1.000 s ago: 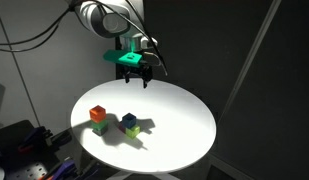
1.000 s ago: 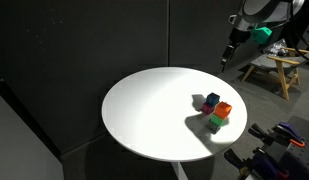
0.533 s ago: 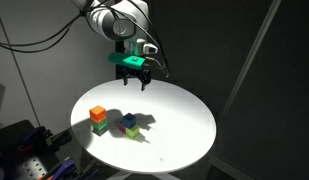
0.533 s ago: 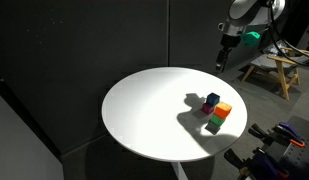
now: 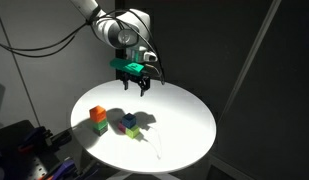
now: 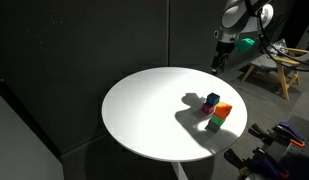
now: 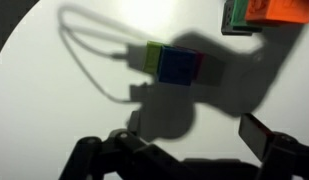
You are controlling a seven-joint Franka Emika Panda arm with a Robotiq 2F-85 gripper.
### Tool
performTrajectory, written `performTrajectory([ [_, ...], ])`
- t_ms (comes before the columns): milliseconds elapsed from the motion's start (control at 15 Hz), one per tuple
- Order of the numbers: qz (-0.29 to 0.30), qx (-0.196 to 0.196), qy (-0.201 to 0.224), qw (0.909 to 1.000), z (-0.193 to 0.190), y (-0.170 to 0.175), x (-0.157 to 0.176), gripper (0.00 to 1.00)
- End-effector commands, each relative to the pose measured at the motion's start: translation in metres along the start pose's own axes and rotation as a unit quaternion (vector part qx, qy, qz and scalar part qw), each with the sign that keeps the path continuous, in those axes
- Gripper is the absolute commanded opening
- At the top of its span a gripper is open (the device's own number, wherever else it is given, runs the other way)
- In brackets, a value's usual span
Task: Remove the blue block from the mulberry block top and stack it on the orange block
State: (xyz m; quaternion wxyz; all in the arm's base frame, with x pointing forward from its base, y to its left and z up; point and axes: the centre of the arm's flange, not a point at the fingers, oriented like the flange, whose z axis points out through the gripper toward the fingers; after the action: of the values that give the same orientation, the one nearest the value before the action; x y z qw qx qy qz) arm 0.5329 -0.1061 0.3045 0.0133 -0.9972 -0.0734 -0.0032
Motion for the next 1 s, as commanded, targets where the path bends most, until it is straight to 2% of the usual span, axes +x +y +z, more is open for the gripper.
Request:
performTrajectory([
  [0, 0.041, -0.008, -0.007, 0.9991, 0.005, 0.002, 0.006, 1.00],
  [333, 0.073, -0.012, -0.018, 0.9971, 0.017, 0.001, 0.002, 1.00],
  [933, 0.080, -0.017, -0.015, 0.9965, 0.047, 0.000, 0.004, 1.00],
])
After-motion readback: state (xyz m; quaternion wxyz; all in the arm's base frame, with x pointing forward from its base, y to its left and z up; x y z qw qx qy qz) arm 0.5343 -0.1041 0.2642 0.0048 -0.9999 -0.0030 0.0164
